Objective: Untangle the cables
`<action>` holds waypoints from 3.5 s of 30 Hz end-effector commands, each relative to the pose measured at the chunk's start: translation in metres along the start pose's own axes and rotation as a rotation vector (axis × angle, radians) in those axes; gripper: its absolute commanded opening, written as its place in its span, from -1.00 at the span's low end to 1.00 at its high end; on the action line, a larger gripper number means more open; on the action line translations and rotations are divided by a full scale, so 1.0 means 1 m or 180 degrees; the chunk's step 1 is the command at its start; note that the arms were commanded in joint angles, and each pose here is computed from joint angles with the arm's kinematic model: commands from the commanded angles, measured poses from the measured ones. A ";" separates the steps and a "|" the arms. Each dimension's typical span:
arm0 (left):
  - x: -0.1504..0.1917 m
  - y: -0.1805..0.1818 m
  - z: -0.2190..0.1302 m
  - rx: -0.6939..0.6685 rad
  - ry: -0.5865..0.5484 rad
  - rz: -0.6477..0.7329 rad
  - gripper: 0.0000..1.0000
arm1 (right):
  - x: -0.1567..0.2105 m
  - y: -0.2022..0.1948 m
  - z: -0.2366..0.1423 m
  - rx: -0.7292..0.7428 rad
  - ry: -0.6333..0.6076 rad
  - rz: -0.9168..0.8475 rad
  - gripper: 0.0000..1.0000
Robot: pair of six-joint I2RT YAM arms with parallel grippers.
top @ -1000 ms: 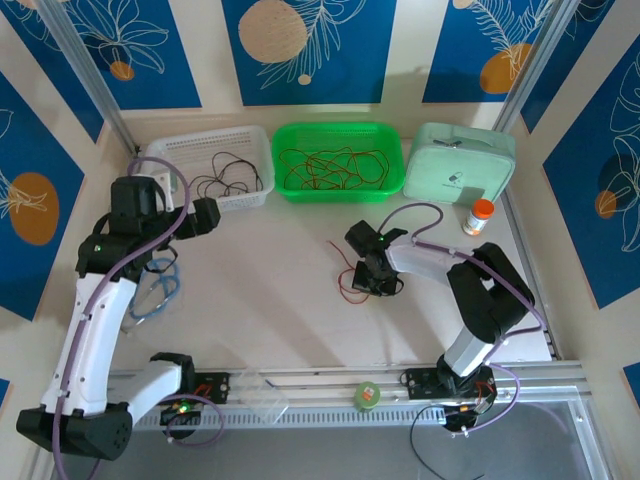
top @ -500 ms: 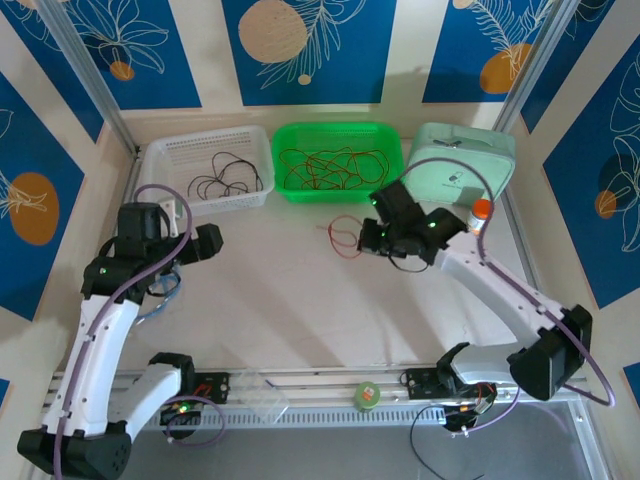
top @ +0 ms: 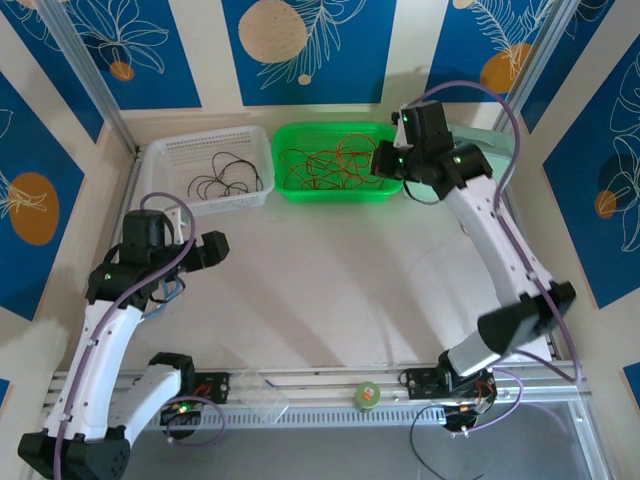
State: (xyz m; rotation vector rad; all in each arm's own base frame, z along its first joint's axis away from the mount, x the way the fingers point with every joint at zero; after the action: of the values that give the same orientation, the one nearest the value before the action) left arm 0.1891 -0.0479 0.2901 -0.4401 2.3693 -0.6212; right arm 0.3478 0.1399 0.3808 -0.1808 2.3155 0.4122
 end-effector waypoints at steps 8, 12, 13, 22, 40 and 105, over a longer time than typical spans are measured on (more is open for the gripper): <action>0.001 -0.005 0.000 0.0131 -0.0026 0.0128 1.00 | -0.025 -0.057 0.156 0.0153 0.0340 -0.0108 -1.00; 0.000 -0.005 0.000 0.0119 -0.0053 0.0134 1.00 | -0.012 -0.077 0.207 0.0179 0.0548 0.0094 -1.00; -0.001 -0.005 0.000 0.0114 -0.0065 0.0142 1.00 | -0.008 -0.079 0.218 0.0165 0.0584 0.0132 -1.00; -0.006 -0.002 0.001 0.0008 -0.0235 0.0242 1.00 | 0.005 -0.082 0.253 0.0065 0.0715 0.0244 -0.28; -0.018 0.033 0.026 -0.0203 -0.1767 0.0291 0.98 | 0.003 -0.057 0.038 0.0463 -0.0483 -0.0374 0.60; -0.023 0.098 0.191 -0.0842 -0.1969 0.1355 1.00 | 0.201 -0.171 0.109 0.0590 -0.1176 -0.0731 0.98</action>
State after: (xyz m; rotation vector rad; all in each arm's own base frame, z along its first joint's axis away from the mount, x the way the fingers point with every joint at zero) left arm 0.3128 -0.0186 0.1127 -0.1643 1.8786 0.0393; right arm 0.3305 0.0163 0.1377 -0.2484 1.8579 0.1252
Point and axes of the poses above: each hand's point on the last joint's axis, 136 mm out from that joint toward the fingers, its own z axis out along the fingers, its own y axis along the line the jaws close on, x = y × z, the point moved 8 cm from there along -z, back along the fingers, and after that the axes turned 12 degrees about -z, right-handed, at the moved point
